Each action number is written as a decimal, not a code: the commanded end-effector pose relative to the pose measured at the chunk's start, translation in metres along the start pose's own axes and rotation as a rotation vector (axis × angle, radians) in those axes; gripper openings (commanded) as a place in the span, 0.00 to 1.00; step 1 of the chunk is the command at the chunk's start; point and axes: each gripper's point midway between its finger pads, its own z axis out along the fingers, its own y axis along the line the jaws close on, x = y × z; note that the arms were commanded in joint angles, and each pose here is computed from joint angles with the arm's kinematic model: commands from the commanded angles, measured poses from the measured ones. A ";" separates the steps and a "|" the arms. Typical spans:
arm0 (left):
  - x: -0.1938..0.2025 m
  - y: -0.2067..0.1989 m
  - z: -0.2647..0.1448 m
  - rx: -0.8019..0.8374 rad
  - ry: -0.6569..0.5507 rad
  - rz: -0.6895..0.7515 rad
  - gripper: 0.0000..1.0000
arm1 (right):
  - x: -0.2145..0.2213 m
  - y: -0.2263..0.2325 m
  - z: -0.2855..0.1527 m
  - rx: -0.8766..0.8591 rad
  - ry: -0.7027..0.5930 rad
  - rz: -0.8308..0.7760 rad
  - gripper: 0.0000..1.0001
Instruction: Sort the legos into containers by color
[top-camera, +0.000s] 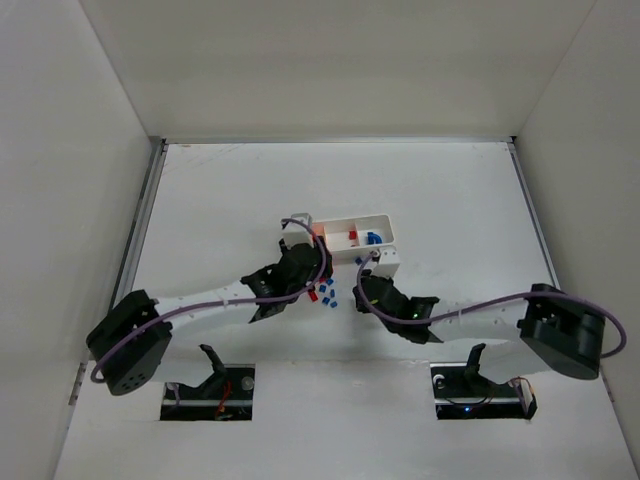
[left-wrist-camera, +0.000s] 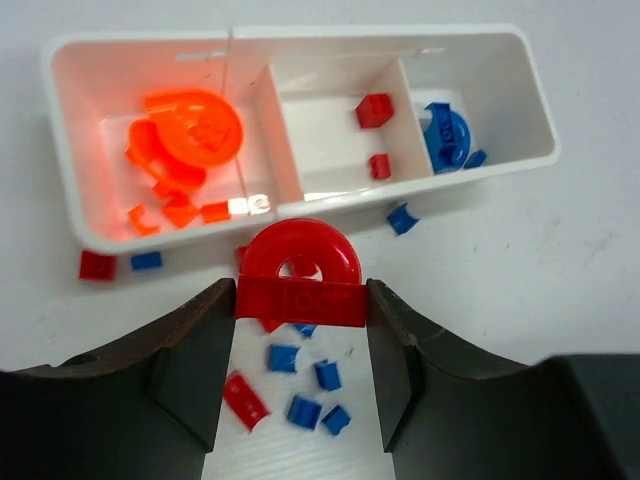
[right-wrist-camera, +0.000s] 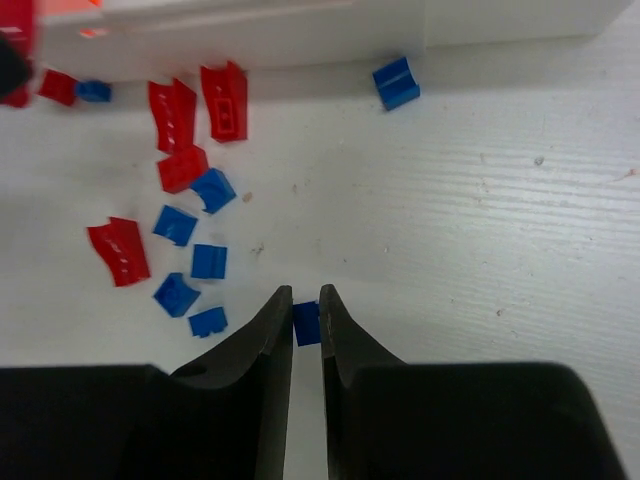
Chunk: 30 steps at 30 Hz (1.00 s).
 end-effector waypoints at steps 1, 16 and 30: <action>-0.034 -0.036 0.018 0.075 -0.058 -0.031 0.25 | -0.032 0.003 -0.014 -0.042 -0.070 0.076 0.17; -0.048 -0.053 0.083 0.031 -0.048 0.006 0.40 | -0.154 -0.043 0.006 -0.025 -0.202 0.166 0.17; -0.045 -0.021 0.036 0.045 -0.069 -0.006 0.57 | -0.164 -0.058 0.066 0.055 -0.159 0.132 0.18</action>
